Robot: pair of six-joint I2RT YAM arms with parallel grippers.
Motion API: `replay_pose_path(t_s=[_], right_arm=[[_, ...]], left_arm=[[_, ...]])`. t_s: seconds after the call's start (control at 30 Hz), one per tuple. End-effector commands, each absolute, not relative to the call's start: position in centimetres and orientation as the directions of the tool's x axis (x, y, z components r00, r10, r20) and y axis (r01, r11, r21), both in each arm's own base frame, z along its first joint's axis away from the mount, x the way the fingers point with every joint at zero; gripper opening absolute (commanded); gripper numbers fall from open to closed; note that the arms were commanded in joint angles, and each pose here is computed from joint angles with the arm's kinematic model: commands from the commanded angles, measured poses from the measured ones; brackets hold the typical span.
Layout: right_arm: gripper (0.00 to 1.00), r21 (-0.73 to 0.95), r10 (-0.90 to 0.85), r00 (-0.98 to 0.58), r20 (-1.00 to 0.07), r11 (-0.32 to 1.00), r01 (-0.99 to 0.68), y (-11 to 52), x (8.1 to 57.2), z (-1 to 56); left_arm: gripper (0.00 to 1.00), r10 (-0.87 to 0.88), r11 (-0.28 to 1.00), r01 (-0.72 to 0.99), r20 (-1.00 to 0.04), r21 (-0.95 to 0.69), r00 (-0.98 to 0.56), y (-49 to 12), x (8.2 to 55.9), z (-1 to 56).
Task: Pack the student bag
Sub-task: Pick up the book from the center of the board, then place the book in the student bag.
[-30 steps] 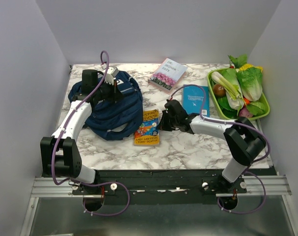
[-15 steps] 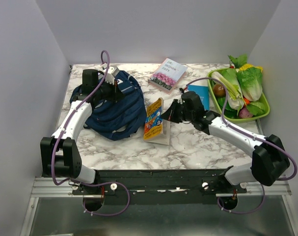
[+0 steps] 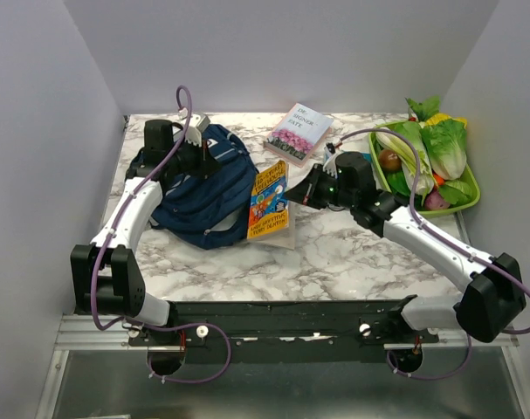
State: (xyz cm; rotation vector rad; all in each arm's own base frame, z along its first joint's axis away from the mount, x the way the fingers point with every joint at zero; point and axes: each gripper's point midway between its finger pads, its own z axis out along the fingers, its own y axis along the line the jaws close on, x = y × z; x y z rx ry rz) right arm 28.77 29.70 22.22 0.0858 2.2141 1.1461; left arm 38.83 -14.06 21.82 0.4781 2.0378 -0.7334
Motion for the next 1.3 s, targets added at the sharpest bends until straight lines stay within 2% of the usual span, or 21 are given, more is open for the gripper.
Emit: replay_pose_path(t_s=[0.0, 0.27, 0.4, 0.53, 0.77, 1.1, 1.2, 1.27], right_arm=[[0.01, 0.811, 0.358, -0.778, -0.517, 0.497, -0.31, 30.8, 28.2, 27.7], [0.01, 0.845, 0.36, -0.812, -0.459, 0.458, -0.275, 32.1, 28.7, 26.0], [0.01, 0.856, 0.353, -0.83, -0.432, 0.451, -0.254, 33.3, 29.9, 24.5], [0.01, 0.854, 0.377, -0.82, -0.431, 0.465, -0.236, 33.8, 32.1, 23.5], [0.01, 0.851, 0.512, -0.744, -0.429, 0.506, -0.143, 33.2, 36.7, 20.4], [0.01, 0.804, 0.549, -0.71, -0.441, 0.593, -0.041, 35.4, 39.8, 16.8], [0.01, 0.767, 0.526, -0.69, -0.496, 0.638, -0.065, 36.9, 40.0, 17.1], [0.01, 0.758, 0.493, -0.716, -0.494, 0.648, -0.077, 38.4, 40.1, 16.4]], left_arm=[[0.0, -0.014, 0.698, 0.651, -0.915, -0.297, -0.402, -15.1, 39.2, 28.5], [0.0, -0.086, 0.634, 0.693, -0.923, -0.342, -0.376, -15.9, 38.3, 32.1], [0.0, -0.084, 0.542, 0.759, -0.922, -0.361, -0.379, -17.1, 36.6, 32.6], [0.0, -0.075, 0.436, 0.809, -0.912, -0.393, -0.403, -18.1, 34.7, 32.8], [0.0, -0.114, 0.322, 0.835, -0.894, -0.447, -0.434, -19.0, 32.9, 35.2], [0.0, -0.146, 0.279, 0.843, -0.888, -0.46, -0.436, -19.2, 32.4, 36.7], [0.0, -0.142, 0.267, 0.845, -0.886, -0.464, -0.442, -19.3, 32.3, 36.5], [0.0, -0.14, 0.263, 0.842, -0.882, -0.47, -0.449, -19.3, 32.4, 36.1]])
